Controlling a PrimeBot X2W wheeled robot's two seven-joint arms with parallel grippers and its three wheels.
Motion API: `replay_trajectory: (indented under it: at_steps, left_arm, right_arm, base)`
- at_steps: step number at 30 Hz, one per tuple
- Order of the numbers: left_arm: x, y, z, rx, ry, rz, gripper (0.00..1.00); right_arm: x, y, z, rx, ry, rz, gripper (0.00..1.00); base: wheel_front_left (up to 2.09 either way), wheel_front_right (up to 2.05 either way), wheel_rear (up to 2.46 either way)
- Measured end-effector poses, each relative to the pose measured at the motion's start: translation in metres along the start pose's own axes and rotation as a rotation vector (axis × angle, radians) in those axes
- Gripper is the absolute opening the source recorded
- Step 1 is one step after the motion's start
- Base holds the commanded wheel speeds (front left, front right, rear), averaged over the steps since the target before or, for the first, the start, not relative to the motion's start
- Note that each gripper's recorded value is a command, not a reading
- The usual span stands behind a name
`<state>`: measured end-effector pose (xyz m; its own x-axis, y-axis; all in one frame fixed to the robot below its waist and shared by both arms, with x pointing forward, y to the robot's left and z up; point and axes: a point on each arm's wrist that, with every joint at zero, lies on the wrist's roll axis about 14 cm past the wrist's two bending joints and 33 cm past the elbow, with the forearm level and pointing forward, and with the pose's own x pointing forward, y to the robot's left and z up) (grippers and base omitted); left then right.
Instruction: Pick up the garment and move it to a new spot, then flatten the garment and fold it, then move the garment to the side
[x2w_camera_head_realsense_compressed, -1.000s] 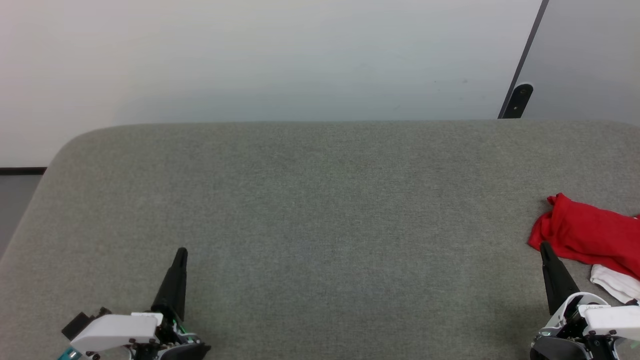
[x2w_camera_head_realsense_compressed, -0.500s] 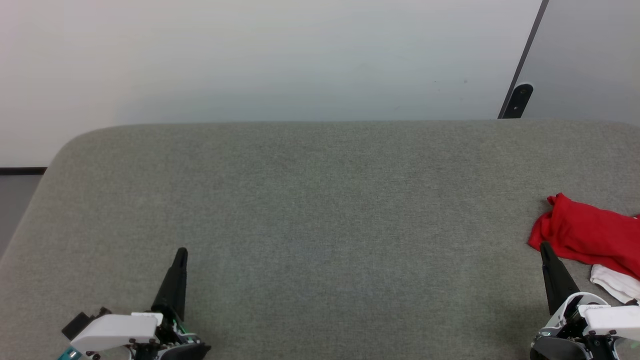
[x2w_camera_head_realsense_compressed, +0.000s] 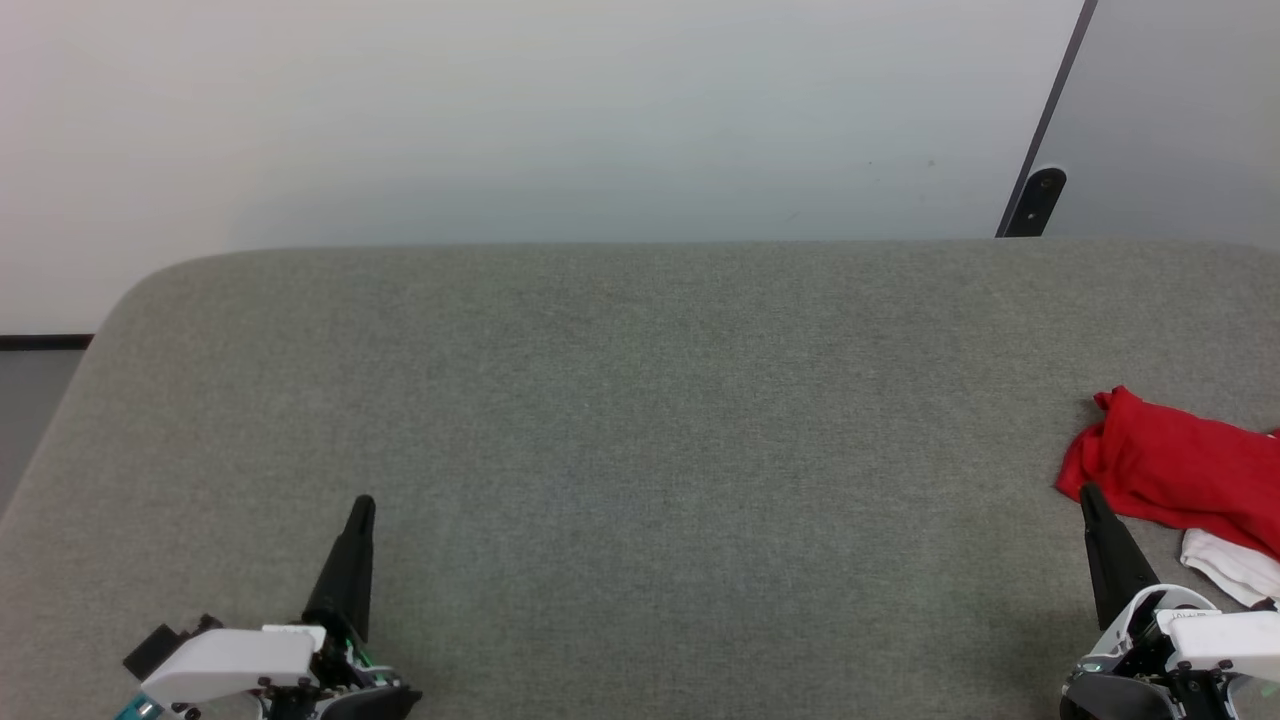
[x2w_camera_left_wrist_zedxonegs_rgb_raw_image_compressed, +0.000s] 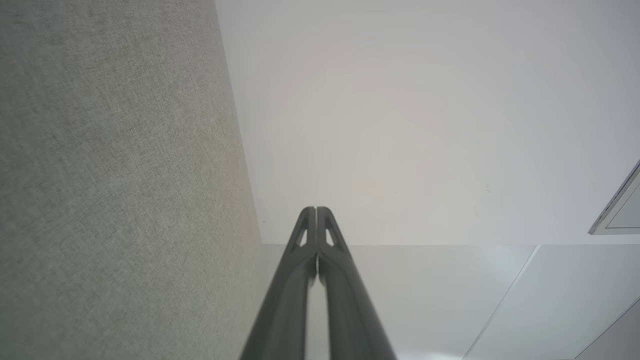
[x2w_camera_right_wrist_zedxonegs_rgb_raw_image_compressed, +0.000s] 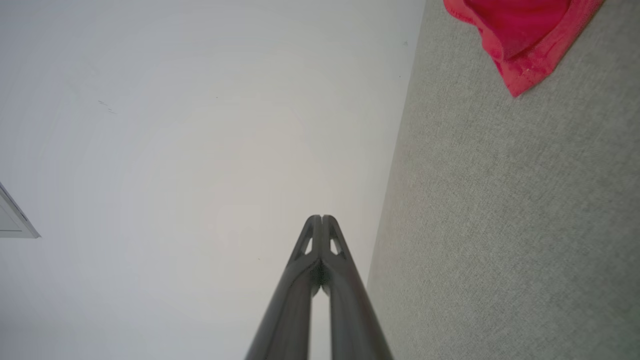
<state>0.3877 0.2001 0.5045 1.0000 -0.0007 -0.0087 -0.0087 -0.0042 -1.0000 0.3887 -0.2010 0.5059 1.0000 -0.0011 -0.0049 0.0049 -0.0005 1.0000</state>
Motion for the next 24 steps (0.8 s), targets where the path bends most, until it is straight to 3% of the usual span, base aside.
replay_trajectory:
  at_steps: [24]
  left_arm:
    - [0.0, 0.0, 0.0, 0.0, 0.0, 0.0, 0.0]
  right_arm:
    - [0.0, 0.0, -0.0001, 0.0, 0.0, 0.0, 0.0]
  base:
    - [0.0, 0.0, 0.0]
